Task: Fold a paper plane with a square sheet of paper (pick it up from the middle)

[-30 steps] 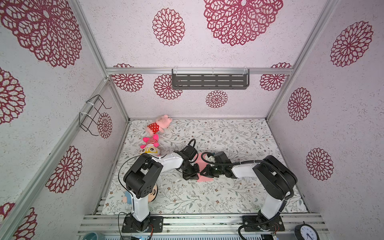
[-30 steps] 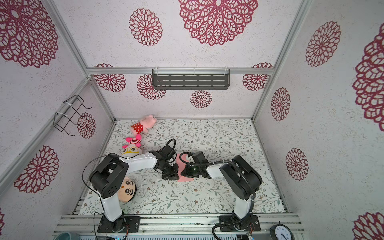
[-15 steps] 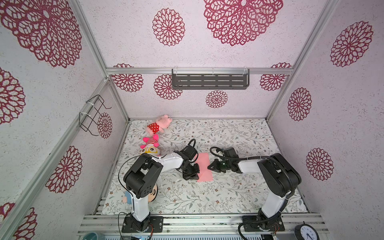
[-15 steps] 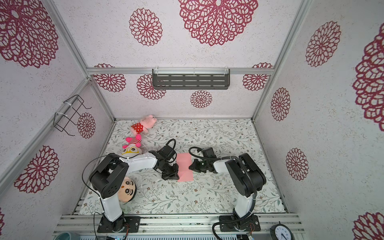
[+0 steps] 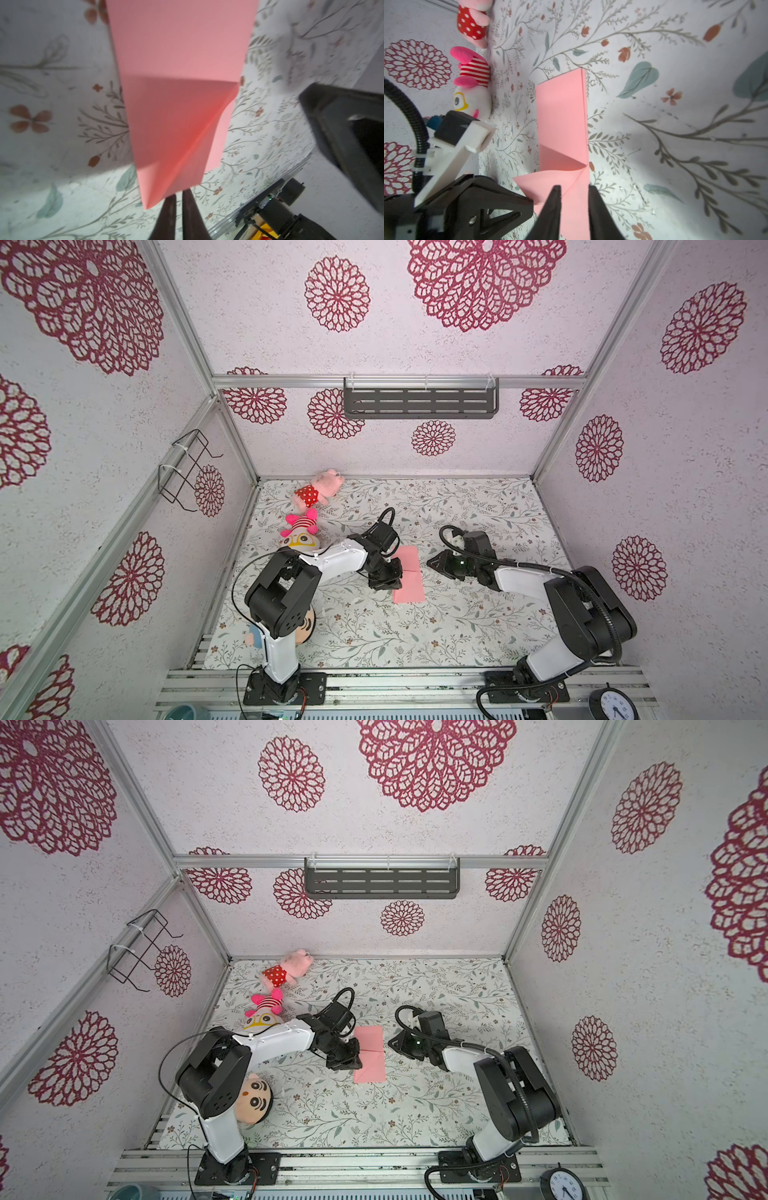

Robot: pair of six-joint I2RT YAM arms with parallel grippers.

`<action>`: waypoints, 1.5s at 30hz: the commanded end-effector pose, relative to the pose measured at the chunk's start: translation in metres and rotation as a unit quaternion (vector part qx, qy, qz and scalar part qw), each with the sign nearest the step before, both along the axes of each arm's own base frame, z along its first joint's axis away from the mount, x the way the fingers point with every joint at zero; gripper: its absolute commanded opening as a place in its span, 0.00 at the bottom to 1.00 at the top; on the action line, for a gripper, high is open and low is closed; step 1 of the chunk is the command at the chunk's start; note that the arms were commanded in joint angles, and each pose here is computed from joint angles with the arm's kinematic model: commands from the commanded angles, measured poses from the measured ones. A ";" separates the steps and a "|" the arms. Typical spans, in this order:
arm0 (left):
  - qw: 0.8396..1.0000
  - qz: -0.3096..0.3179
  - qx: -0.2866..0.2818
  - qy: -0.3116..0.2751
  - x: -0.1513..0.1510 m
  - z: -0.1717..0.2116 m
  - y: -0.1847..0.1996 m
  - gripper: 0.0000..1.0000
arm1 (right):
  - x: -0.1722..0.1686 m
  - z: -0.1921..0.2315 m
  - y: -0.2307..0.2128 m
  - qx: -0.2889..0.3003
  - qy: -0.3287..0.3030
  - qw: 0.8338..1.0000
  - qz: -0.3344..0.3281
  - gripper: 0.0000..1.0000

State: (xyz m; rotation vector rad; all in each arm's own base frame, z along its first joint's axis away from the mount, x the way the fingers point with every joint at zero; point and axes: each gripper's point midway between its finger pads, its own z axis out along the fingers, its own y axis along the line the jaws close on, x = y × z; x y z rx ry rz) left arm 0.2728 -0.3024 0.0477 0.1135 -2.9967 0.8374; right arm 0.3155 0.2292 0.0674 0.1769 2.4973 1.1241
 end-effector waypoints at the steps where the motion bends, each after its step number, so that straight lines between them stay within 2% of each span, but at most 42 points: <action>1: 0.998 0.000 -0.021 -0.057 0.017 0.028 -0.006 0.18 | -0.005 0.018 0.015 0.068 0.003 0.998 -0.015 0.37; 3: 0.998 0.002 -0.015 -0.057 0.019 0.025 -0.004 0.19 | -0.010 0.020 0.021 0.089 0.010 0.996 -0.019 0.42; 6: 0.999 0.006 -0.004 -0.050 0.021 0.014 0.000 0.18 | -0.017 0.017 0.034 0.105 0.023 0.994 -0.011 0.45; 14: 0.999 0.020 0.028 -0.042 0.026 -0.005 0.011 0.12 | -0.026 -0.004 0.061 0.124 0.061 0.990 0.000 0.45; 26: 0.998 0.040 0.058 -0.008 0.026 -0.038 0.022 0.00 | -0.029 -0.019 0.058 0.120 0.082 0.989 -0.024 0.45; 37: 0.995 0.056 0.084 0.011 0.019 -0.053 0.037 0.00 | -0.029 -0.029 0.049 0.111 0.096 0.988 -0.055 0.45; 45: 0.995 0.056 0.077 0.016 0.017 -0.054 0.037 0.00 | -0.026 -0.030 0.063 0.131 0.104 0.985 -0.036 0.43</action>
